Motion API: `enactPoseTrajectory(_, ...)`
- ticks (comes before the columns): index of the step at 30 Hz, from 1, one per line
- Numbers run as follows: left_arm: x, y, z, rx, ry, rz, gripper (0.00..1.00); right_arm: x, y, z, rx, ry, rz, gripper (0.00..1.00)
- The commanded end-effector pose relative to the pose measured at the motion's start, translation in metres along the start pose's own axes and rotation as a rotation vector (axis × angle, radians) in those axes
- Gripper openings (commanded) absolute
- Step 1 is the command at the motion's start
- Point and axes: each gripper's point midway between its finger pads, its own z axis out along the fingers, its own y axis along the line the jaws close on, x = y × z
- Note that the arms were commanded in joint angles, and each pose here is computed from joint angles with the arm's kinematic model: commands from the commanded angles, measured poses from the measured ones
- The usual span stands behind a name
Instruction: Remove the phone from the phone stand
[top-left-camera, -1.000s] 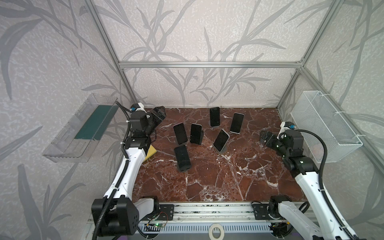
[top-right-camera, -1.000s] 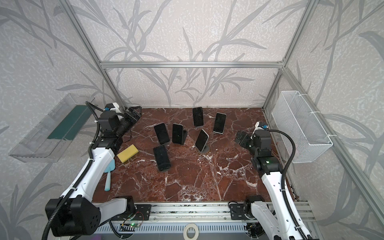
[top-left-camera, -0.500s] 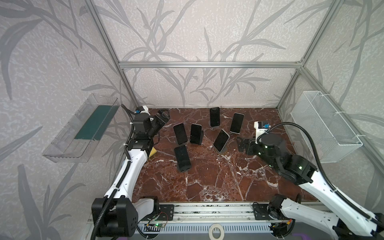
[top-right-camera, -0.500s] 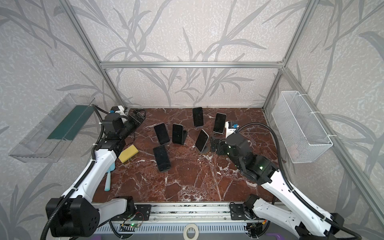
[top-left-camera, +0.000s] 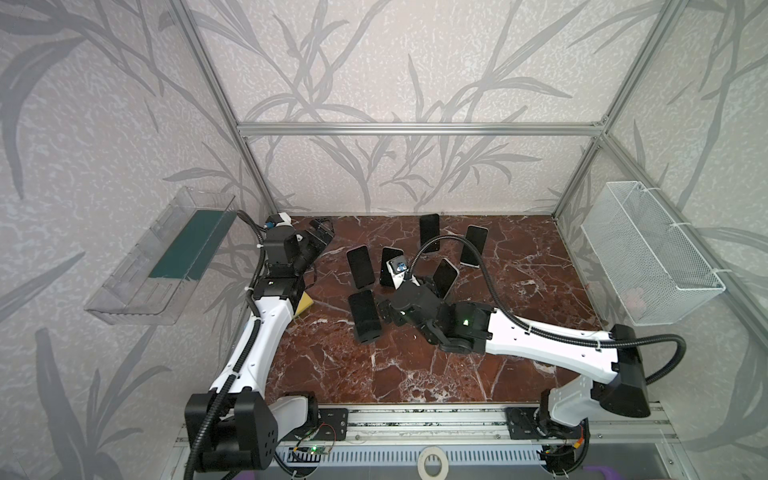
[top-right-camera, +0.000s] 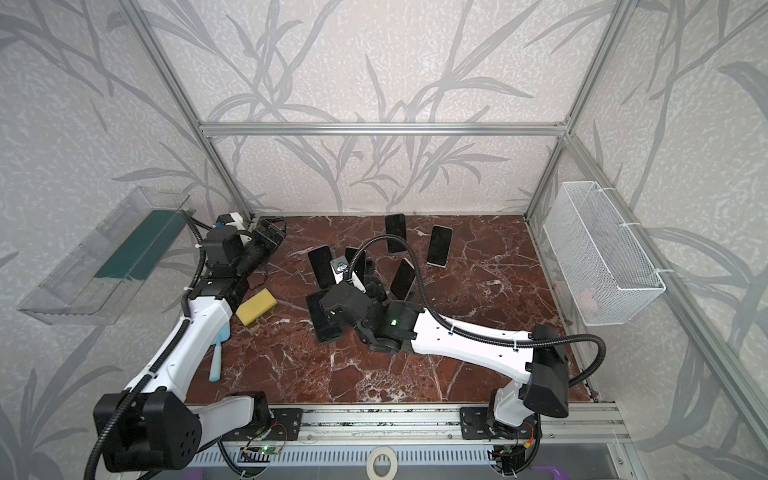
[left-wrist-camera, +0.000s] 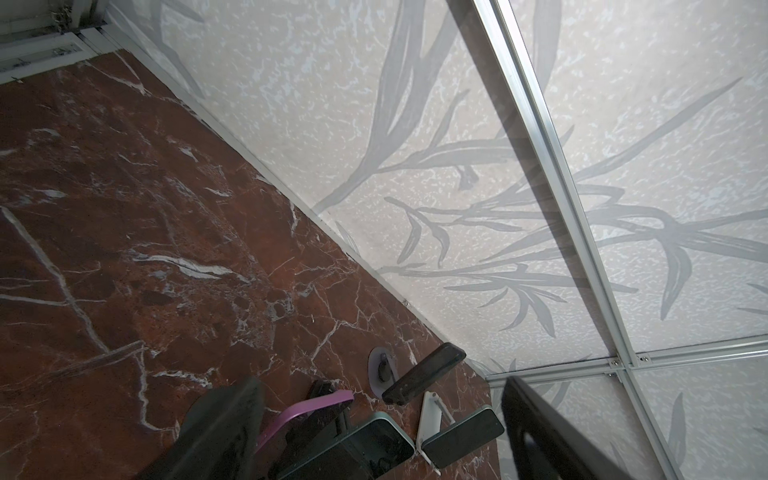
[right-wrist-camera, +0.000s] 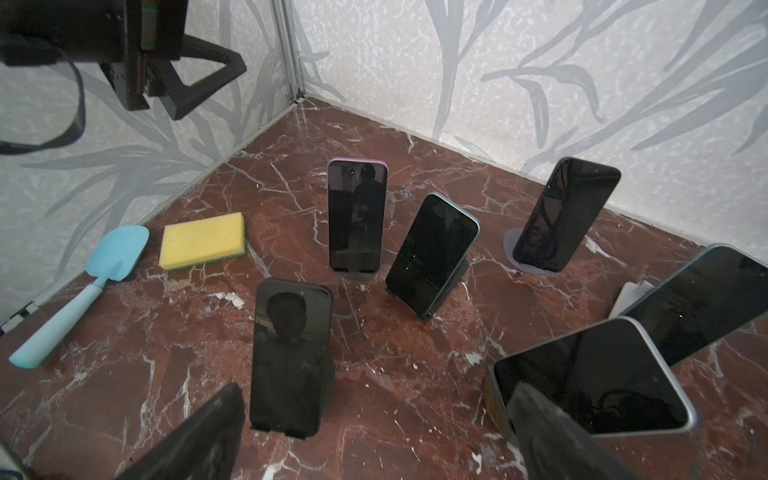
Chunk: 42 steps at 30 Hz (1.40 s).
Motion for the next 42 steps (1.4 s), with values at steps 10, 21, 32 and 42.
enactPoseTrajectory(10,-0.003,0.004,-0.003,-0.016,-0.001,-0.015,0.89,0.029,0.062,0.063,-0.075,0.146,0.074,0.99)
enactPoseTrajectory(21,0.000,0.009,0.002,-0.024,0.021,-0.030,0.99,0.041,0.070,0.097,-0.032,0.203,0.072,0.99)
enactPoseTrajectory(32,0.000,0.011,0.006,0.000,0.028,-0.067,0.95,0.055,0.069,0.123,-0.054,0.288,0.073,0.99)
enactPoseTrajectory(42,-0.001,0.015,0.008,0.001,0.031,-0.088,0.94,0.066,0.062,0.134,-0.006,0.265,0.085,0.99)
